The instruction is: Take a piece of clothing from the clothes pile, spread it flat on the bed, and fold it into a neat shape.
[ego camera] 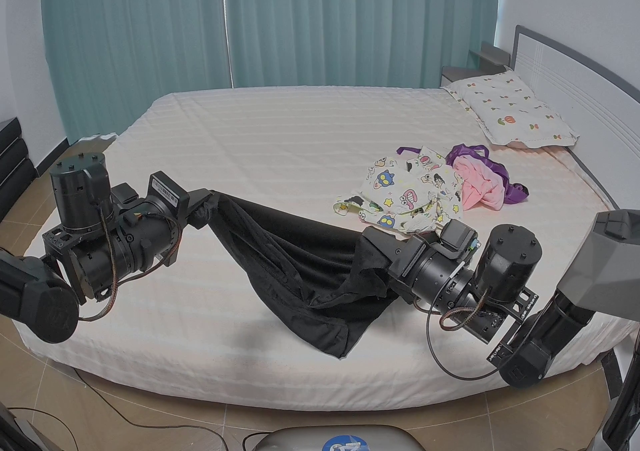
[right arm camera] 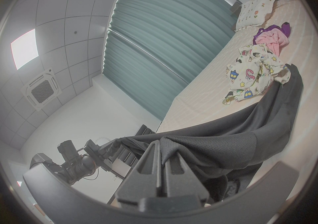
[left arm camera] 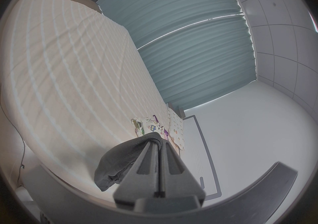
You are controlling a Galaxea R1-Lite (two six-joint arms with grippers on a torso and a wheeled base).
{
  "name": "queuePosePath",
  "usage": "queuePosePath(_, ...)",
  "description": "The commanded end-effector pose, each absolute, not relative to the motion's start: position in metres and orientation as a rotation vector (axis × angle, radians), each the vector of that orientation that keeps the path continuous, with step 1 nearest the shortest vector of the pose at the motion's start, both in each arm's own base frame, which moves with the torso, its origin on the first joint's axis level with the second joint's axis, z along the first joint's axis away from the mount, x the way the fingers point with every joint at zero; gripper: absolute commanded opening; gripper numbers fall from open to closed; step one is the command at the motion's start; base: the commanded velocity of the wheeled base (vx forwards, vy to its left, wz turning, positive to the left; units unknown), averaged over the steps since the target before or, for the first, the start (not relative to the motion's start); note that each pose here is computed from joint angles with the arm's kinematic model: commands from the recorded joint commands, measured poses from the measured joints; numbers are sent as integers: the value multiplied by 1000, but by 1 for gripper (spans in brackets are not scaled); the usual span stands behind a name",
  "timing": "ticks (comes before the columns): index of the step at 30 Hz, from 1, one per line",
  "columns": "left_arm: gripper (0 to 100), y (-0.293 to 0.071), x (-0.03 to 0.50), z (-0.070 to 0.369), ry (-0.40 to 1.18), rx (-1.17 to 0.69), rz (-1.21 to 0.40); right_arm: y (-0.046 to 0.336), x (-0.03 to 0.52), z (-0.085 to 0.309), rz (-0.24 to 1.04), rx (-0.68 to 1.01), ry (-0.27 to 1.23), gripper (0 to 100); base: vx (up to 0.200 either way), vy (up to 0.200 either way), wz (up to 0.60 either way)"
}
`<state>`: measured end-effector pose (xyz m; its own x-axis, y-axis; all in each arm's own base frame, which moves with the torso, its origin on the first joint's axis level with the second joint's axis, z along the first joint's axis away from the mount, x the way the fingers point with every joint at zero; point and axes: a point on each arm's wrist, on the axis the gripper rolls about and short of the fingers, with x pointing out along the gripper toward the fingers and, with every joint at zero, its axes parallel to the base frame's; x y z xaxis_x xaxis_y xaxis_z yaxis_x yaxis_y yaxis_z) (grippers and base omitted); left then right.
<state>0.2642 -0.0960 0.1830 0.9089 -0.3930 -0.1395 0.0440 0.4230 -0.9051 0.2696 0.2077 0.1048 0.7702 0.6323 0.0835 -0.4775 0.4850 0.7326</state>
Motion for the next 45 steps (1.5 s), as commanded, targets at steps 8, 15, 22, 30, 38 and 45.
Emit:
queuePosePath(8,0,-96,264,183,357,-1106,-281,208,268,109,695,825,185,0,0,200,0)
queuePosePath(15,0,-96,265,181,360,-1105,-277,208,268,109,696,825,186,0,0,200,0)
queuePosePath(22,0,-96,264,179,369,-1103,-273,209,273,114,699,830,157,0,0,86,0)
queuePosePath(30,0,-97,263,177,380,-1101,-271,214,290,120,704,810,89,0,0,0,0)
queuePosePath(38,0,-103,252,180,418,-1090,-290,188,266,128,669,770,103,0,-125,0,0)
queuePosePath(45,0,-102,233,188,413,-1093,-323,168,221,157,720,780,64,0,-200,0,0)
